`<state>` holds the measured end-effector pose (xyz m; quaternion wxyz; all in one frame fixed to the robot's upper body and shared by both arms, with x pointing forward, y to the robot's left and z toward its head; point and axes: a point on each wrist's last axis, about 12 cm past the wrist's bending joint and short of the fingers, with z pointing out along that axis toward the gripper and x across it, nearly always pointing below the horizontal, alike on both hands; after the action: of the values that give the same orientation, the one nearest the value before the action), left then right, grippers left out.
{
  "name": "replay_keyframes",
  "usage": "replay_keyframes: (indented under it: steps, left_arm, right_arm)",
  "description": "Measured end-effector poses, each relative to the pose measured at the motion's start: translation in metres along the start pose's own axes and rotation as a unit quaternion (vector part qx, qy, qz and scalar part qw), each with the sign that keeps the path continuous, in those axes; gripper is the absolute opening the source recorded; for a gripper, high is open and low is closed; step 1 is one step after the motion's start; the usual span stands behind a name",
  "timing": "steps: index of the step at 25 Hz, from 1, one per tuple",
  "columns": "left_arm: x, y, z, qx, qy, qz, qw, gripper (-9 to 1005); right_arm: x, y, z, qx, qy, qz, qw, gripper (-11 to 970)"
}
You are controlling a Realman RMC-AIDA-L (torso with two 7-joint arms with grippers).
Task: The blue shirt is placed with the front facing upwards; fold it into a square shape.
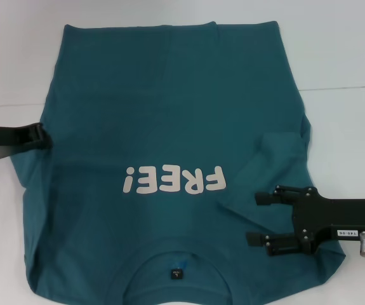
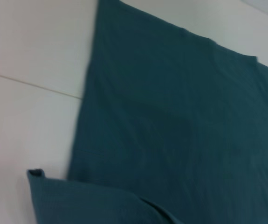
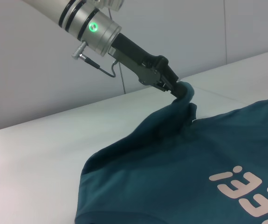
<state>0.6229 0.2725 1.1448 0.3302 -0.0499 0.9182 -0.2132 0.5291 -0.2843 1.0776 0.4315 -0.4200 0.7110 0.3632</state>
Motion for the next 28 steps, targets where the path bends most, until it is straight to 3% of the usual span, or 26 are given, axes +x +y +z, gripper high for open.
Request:
replay_keyframes:
  steps: [17,28]
  left_arm:
    - [0.022,-0.032,0.032,0.085,0.024,-0.002,0.996,55]
    - [0.034,-0.033,0.048,0.081,0.029,-0.01,0.996,60]
  right_arm:
    - [0.001,0.0,-0.001,0.004,0.002,0.001,1.0,918]
    - [0.003,0.0,-0.002,0.006,0.002,0.004,1.0,918]
